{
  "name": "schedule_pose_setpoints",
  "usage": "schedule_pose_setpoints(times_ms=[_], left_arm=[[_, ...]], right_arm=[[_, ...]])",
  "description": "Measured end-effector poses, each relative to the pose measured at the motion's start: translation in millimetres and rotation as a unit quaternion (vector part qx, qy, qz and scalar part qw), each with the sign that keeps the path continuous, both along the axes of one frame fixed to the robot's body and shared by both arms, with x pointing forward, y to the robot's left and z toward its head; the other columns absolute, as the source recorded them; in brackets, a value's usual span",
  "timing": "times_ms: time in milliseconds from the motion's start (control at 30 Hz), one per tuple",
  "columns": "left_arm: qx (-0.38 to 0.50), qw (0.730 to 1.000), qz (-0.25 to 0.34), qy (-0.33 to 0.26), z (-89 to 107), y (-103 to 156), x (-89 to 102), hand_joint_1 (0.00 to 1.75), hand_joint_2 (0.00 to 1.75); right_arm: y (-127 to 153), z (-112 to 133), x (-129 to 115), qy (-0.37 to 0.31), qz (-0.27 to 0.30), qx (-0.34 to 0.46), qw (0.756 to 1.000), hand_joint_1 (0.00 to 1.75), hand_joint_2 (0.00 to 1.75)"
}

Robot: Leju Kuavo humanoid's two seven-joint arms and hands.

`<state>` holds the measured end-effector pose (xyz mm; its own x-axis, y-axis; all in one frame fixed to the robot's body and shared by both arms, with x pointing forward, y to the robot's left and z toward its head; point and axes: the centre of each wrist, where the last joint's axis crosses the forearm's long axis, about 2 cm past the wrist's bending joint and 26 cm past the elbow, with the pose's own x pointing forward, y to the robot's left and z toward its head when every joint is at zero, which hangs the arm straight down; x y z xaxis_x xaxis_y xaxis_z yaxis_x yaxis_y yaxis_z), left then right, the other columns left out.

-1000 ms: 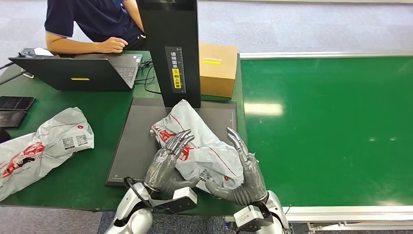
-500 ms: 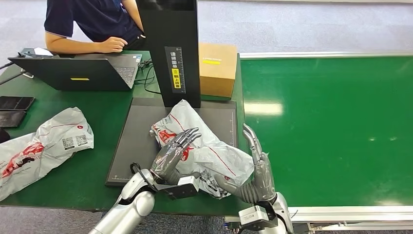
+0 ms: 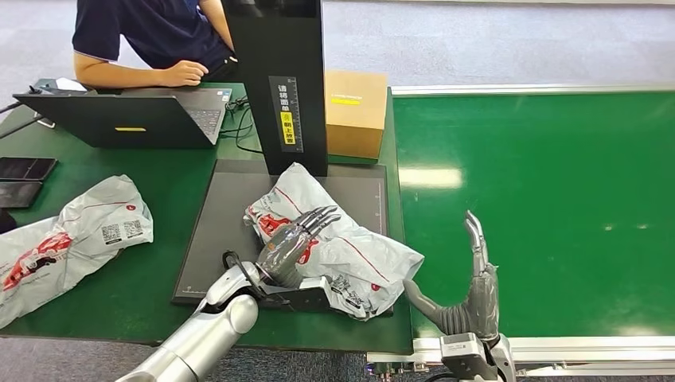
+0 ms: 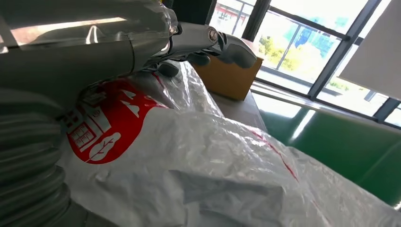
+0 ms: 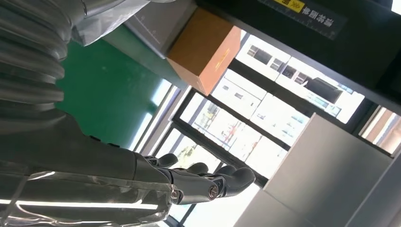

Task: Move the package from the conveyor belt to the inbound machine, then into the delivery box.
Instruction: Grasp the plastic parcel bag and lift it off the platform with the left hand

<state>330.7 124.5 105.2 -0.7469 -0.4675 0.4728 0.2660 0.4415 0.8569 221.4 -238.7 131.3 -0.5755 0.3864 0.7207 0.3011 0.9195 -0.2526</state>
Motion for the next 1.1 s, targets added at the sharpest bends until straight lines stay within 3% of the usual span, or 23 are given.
schedule_pose_setpoints(times_ms=[233, 367, 433, 700, 900, 1100], left_arm=[[0.031, 0.999, 0.006, 0.021, -10.8, -3, 2.7, 0.03, 1.75], [0.049, 0.998, 0.015, 0.028, -15.1, -4, 4.5, 1.65, 1.75], [0.056, 0.998, 0.018, 0.030, -17.1, -5, 4.2, 1.75, 1.75], [0.040, 0.998, 0.036, 0.022, -24.2, -2, -0.8, 1.75, 1.75], [-0.021, 0.995, 0.096, -0.030, -22.6, 2, -15.0, 1.75, 1.75], [-0.123, 0.972, 0.169, -0.105, -3.7, 20, -35.5, 1.75, 1.75]], right_arm=[[-4, -8, -12, 0.008, -0.022, 0.003, 1.000, 0.00, 1.75], [-4, -9, -13, 0.007, -0.029, 0.005, 1.000, 0.00, 1.75], [-4, -9, -13, 0.007, -0.031, 0.006, 0.999, 0.00, 1.75], [-5, -11, -13, 0.011, -0.045, 0.012, 0.999, 0.00, 1.75], [-5, -11, -14, 0.016, -0.045, 0.009, 0.999, 0.00, 1.75], [-4, -12, -16, 0.023, -0.039, -0.001, 0.999, 0.00, 1.75]])
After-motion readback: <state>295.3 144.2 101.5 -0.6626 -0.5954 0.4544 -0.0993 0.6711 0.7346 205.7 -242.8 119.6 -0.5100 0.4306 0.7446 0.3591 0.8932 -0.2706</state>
